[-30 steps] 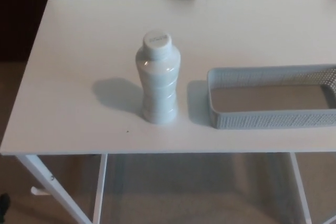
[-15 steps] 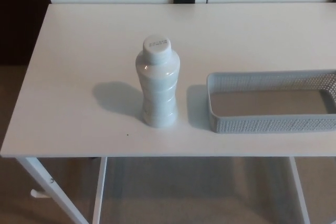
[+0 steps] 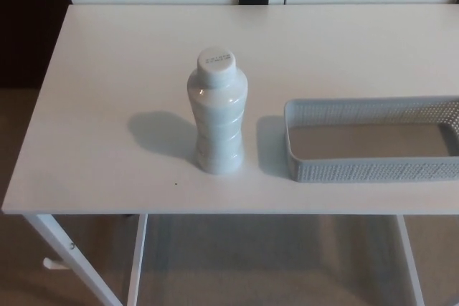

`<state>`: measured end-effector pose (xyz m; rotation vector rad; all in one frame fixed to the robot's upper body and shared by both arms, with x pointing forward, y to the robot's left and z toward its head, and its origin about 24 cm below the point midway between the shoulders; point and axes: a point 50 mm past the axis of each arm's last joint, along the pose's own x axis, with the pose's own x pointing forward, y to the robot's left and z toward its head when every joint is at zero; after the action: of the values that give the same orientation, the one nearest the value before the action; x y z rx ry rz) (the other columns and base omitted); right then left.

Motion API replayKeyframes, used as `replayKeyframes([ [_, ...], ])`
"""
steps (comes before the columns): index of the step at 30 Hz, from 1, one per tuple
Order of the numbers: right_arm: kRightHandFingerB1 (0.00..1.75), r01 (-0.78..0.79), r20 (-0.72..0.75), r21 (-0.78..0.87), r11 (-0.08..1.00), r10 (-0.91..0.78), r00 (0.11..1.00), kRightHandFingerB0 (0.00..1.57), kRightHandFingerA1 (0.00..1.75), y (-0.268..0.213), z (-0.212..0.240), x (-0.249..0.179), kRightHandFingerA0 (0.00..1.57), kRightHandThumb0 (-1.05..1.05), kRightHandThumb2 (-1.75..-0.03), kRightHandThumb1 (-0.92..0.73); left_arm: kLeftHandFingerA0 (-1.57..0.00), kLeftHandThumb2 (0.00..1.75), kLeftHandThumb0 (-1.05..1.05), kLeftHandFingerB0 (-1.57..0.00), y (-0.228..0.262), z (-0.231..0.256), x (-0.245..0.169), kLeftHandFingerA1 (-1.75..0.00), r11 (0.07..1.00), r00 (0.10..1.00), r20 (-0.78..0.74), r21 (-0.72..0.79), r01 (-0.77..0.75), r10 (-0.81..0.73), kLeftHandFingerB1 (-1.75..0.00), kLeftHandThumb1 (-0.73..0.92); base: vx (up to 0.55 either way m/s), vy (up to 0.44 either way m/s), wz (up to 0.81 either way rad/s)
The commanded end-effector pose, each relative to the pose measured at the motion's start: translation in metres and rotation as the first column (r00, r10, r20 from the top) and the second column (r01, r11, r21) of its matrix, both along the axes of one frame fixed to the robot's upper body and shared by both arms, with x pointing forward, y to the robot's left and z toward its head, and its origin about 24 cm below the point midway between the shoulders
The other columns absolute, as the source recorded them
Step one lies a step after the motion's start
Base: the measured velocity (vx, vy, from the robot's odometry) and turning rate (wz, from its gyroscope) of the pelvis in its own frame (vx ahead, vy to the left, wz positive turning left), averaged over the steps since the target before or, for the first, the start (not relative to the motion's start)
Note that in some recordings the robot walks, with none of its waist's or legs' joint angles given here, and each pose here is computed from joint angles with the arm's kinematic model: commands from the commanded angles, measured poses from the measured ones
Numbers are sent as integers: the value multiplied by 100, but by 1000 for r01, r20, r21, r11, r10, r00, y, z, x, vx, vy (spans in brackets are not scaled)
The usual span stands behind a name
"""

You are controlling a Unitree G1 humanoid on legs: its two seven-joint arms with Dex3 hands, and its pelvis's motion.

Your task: The robot walk up to a desk on which a bottle is kept on the left hand side and a container is kept on the right hand side. The robot uses its left hand to pick up the bottle and places it in the container.

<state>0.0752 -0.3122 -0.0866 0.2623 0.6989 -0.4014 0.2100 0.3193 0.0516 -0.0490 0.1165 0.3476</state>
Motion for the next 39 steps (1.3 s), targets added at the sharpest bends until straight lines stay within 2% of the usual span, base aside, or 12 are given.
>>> replayKeyframes([
  [1, 57, 0, 9, -6, 1000, 0, 1000, 27, 61, -3, 4, 4, 33, -10, -87, -38, -1, 72, -53, 0, -92, 82, 34, -27, 825, 819, 209, 340, 451, -534, -12, 34, 0, 0, 0],
  [6, 57, 3, 8, -8, 1000, -3, 1000, 29, 61, -5, 4, 7, 33, -10, -87, -38, 0, 69, -52, 0, -114, 72, 50, -23, 800, 801, 158, 306, 516, -578, -7, 35, 0, 0, 0],
  [11, 57, -4, 14, -11, 1000, 4, 1000, 26, 61, -3, 7, 7, 32, -9, -87, -39, 0, 68, -48, 0, -124, 64, 56, -25, 784, 787, 132, 282, 553, -603, -11, 33, 0, 0, 0],
  [29, 56, 25, 10, 6, 1000, -25, 1000, 28, 60, -4, 7, 11, 32, -11, -86, -38, 0, 68, -52, 0, -109, 51, 59, -13, 794, 780, 148, 123, 595, -607, -4, 34, 0, 0, 0],
  [39, 57, 20, 22, 16, 1000, -20, 1000, 28, 61, -2, 7, 15, 33, -11, -85, -36, 0, 67, -45, 0, -114, 51, 71, -21, 769, 767, 89, 162, 618, -635, -13, 32, 0, 0, 0],
])
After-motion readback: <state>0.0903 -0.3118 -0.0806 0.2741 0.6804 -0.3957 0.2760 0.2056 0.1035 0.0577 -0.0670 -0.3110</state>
